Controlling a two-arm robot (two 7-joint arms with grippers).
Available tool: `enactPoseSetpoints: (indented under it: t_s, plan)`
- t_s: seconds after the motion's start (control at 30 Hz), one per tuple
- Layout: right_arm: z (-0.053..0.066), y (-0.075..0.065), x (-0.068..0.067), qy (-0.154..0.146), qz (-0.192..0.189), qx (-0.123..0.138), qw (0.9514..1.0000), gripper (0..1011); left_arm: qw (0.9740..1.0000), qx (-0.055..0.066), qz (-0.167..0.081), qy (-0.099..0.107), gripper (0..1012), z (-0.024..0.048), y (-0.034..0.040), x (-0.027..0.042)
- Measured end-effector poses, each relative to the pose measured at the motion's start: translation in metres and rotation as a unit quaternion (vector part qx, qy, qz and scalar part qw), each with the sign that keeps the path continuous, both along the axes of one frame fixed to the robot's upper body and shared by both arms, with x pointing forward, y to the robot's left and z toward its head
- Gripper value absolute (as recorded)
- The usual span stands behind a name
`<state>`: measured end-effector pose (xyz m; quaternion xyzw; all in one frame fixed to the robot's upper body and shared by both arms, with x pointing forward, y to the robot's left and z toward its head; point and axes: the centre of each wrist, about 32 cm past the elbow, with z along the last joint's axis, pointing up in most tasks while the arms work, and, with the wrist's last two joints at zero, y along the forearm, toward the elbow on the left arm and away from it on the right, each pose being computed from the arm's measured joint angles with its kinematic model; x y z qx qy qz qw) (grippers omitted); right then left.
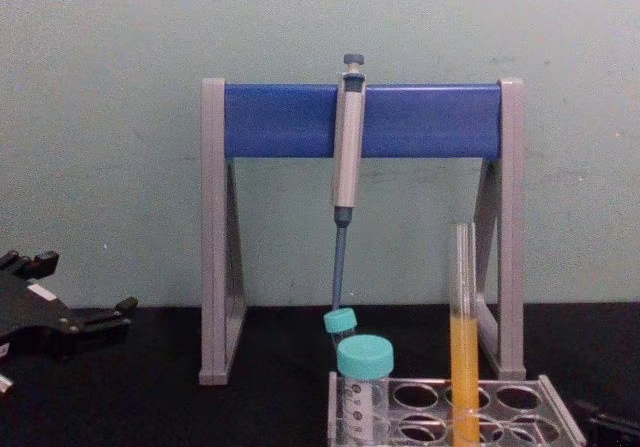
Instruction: Pick up the test tube from the test tube rack, shake it, then place it back into the test tube rack.
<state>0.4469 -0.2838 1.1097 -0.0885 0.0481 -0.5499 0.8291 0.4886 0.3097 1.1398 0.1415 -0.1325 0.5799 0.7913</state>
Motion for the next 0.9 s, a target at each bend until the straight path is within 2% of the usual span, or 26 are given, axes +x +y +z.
enactPoseSetpoints:
  t_s: [0.9]
  plan:
    - [0.0007, 0.0002, -0.0001, -0.002, 0.001, 0.000, 1.0000, 1000, 1.0000, 0.000, 0.000, 0.000, 1002, -0.0001, 0.0000, 0.0000]
